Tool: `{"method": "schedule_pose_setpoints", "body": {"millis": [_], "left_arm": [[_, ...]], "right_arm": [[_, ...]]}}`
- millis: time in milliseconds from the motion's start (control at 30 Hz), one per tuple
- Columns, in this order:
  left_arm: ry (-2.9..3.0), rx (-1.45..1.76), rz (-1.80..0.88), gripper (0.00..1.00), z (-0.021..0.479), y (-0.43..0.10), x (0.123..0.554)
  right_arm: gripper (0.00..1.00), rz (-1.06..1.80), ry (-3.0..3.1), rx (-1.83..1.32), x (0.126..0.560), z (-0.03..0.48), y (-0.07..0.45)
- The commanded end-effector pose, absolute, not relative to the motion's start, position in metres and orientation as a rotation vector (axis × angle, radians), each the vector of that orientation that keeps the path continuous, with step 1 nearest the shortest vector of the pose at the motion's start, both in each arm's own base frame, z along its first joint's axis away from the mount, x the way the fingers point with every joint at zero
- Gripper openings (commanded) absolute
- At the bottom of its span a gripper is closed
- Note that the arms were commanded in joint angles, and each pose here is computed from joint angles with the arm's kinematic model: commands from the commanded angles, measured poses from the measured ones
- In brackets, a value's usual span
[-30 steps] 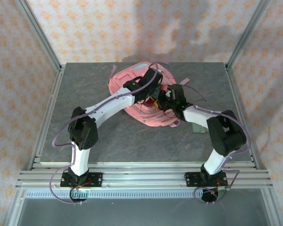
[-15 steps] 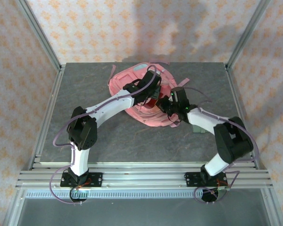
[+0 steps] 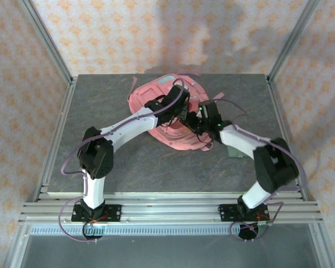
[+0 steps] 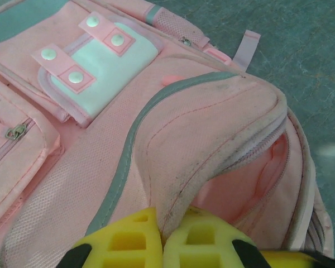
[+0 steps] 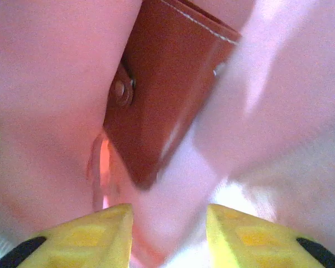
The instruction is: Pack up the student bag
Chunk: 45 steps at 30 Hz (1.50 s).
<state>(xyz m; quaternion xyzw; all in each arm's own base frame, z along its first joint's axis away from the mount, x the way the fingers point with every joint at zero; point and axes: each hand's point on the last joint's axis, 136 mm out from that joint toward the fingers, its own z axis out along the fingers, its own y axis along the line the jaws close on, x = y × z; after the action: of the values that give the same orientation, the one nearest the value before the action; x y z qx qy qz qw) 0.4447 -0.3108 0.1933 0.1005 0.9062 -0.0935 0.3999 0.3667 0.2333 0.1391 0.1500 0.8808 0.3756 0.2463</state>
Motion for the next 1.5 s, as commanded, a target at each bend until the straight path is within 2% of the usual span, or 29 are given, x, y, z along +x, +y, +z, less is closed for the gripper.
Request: {"method": "schedule_pose_setpoints", "body": {"millis": [0,267,400,767,1100,1200,1333,1467], "left_arm": [[2.218,0.185,-0.210,0.00,0.218,-0.295,0.451],[2.260,0.178,-0.196,0.00,0.191,-0.287,0.440],[2.274,0.169,-0.209,0.00,0.184,-0.285,0.433],[2.294,0.151,-0.242,0.00,0.174,-0.283,0.423],[2.303,0.150,-0.252,0.00,0.168,-0.284,0.422],[2.303,0.147,-0.253,0.00,0.168,-0.283,0.421],[2.313,0.147,-0.256,0.00,0.164,-0.283,0.420],[2.309,0.142,-0.256,0.00,0.165,-0.282,0.419]], "right_arm": [[0.46,0.849,2.404,0.468,0.340,0.144,0.184],[0.58,0.519,2.425,1.007,0.292,0.102,0.049],[0.59,0.506,2.385,1.248,0.270,0.079,0.013],[0.58,0.544,2.366,1.516,0.246,0.039,0.007],[0.57,0.579,2.325,1.561,0.263,0.020,0.007],[0.52,0.546,2.305,1.576,0.269,0.014,0.001],[0.26,0.568,2.299,1.574,0.275,0.004,0.002],[0.11,0.542,2.319,1.546,0.277,-0.002,0.000]]}}
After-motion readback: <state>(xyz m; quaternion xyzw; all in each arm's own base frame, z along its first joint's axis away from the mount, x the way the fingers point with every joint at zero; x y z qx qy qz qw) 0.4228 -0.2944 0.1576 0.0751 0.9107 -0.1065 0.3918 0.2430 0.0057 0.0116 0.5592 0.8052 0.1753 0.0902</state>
